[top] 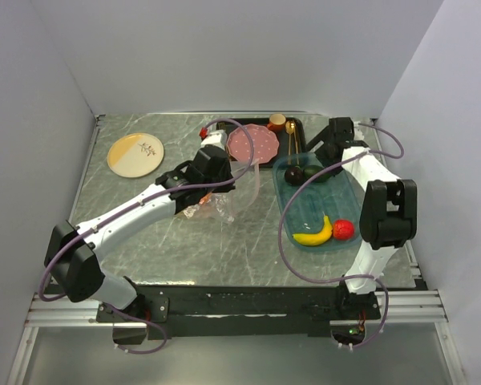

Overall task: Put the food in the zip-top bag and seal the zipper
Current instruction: Pick up the fake vegetable from the bin.

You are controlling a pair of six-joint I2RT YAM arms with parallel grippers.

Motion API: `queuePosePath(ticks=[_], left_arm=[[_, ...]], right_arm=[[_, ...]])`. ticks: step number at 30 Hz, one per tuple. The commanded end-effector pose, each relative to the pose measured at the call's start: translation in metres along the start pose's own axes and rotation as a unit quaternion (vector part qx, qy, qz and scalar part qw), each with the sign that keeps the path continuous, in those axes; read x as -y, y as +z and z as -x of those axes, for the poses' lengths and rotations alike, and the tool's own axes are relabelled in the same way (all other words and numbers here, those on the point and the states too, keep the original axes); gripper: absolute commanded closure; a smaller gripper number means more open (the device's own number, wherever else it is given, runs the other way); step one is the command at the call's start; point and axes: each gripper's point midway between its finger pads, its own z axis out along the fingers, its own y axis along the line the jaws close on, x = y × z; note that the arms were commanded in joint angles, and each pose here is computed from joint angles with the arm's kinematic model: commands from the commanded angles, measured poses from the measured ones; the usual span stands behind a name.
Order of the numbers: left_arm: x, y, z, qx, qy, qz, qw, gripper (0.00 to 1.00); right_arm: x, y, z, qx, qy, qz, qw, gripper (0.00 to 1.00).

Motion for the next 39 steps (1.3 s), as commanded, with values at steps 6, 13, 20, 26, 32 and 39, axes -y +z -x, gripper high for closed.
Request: queuePosePath(ticks=[6,13,20,26,32,39], left_arm=[[0.013,-0.002,0.016,0.015,0.003,-0.011,1.0,0.99],[0.01,-0.004,0.016,0.017,-0.001,-0.006,1.0,0.99],[0.008,-0.005,0.016,0.015,0.001,-0.001,1.0,0.99],[0.008,-0.005,0.015,0.016,-0.004,-0.005,1.0,0.99],[0.011,-0.004,0.014,0.015,-0.004,-0.011,1.0,0.99],[0.009,-0.005,0.014,0.015,-0.005,-0.007,1.0,0.99]], right_arm=[[0.018,0.014,-0.004,0.009,0.022,-0.035,0.999,0.0],[0.022,0.034,-0.009,-0.002,0.024,-0.055,0.998,0.0],[0.032,0.043,-0.02,-0.015,0.025,-0.063,0.998,0.0],[0.048,0.038,-0.029,-0.014,0.013,-0.073,0.997,0.01],[0.061,0.034,-0.037,-0.01,0.007,-0.07,0.997,0.16],[0.056,0.032,-0.029,-0.005,-0.014,-0.067,0.998,0.31]])
